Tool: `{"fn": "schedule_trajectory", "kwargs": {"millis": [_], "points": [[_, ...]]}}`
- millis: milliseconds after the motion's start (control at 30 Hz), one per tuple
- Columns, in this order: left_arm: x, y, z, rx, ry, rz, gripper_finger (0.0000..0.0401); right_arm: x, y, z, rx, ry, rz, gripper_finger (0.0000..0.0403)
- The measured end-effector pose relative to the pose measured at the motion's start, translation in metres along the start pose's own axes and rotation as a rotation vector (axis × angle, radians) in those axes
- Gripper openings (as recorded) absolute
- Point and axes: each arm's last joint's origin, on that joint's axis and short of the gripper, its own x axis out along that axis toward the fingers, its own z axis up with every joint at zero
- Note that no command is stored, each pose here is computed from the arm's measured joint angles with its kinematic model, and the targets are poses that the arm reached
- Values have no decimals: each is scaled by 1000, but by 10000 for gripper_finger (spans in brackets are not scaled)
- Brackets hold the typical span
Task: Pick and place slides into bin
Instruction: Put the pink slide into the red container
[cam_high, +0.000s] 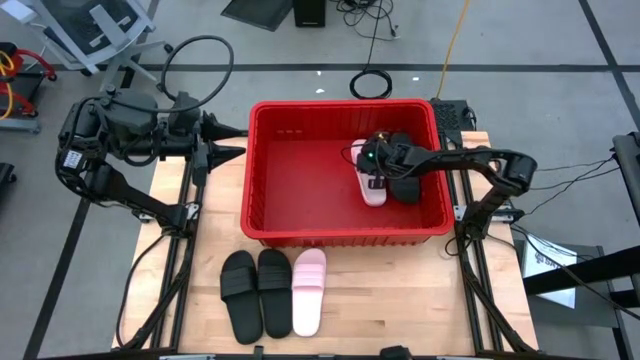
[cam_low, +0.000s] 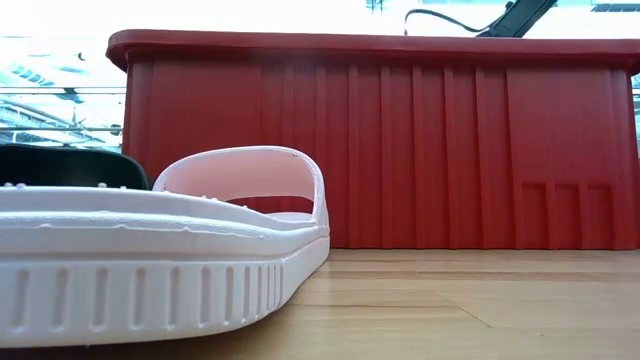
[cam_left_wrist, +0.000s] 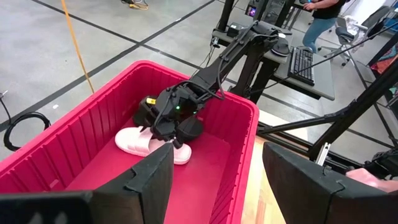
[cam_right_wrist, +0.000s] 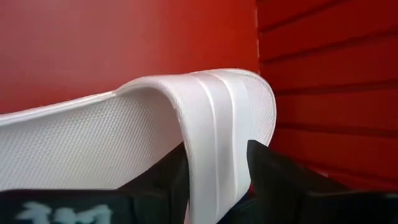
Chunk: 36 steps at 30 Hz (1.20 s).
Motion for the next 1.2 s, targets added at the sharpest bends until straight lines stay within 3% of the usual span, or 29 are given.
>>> {"fn": "schedule_trajectory", "kwargs": {"millis": [600, 833, 1067, 1200], "points": [[1, 0, 0, -2, 2, 0, 241, -21, 1, 1, 83, -6, 10, 178], [1, 0, 0, 0, 2, 1, 241, -43, -1, 3, 121, -41, 8, 178], [1, 0, 0, -22, 3, 3, 241, -73, 1, 11, 146, -146, -8, 178], [1, 0, 0, -23, -4, 9, 241, -96, 0, 15, 222, -233, -23, 178]]}}
